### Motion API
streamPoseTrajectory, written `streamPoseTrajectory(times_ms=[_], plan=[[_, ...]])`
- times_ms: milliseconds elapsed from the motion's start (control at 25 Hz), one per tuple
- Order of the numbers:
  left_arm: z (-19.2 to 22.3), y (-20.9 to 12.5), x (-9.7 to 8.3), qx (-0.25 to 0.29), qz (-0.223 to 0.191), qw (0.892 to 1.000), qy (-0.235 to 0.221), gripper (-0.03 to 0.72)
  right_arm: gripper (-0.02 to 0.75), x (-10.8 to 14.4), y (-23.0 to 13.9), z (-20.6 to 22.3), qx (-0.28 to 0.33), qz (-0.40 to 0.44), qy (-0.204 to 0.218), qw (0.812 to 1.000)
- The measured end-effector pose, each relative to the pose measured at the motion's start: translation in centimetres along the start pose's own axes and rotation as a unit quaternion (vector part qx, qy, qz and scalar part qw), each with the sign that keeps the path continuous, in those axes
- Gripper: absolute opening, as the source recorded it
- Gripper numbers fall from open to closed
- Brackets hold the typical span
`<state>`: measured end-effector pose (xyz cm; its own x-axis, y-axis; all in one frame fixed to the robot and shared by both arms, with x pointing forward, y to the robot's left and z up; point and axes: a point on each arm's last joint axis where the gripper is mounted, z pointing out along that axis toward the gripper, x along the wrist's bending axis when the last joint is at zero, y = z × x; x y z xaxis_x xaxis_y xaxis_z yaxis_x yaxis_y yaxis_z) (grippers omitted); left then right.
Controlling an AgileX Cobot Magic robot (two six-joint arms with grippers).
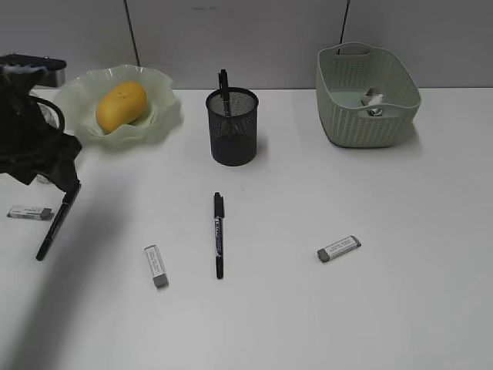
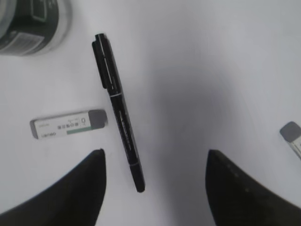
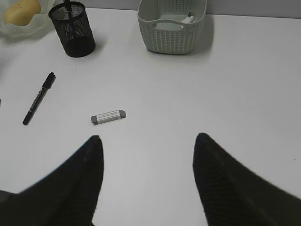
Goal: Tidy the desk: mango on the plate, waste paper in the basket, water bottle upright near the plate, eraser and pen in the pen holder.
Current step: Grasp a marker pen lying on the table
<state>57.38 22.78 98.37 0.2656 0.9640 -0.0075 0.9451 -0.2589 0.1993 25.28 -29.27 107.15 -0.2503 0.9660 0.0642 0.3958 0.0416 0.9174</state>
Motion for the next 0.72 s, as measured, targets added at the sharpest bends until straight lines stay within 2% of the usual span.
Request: streamPoseTrajectory(times_ms=[280, 480, 720], plan=[[3.7, 2.2, 0.4, 0.034, 0.040, 0.999, 0.009, 0.505, 0.482, 0.0, 0.0, 0.0, -0.001, 0.000, 0.000, 1.000], [6.1, 3.2, 0.8, 0.055, 0.047, 0.997, 0.008, 0.505, 0.482, 0.0, 0.0, 0.0, 0.000, 0.000, 0.000, 1.000], [7.1, 4.3, 1.4, 0.056, 0.051, 0.997, 0.007, 0.505, 0.482, 0.0, 0.0, 0.0, 0.000, 0.000, 0.000, 1.000]])
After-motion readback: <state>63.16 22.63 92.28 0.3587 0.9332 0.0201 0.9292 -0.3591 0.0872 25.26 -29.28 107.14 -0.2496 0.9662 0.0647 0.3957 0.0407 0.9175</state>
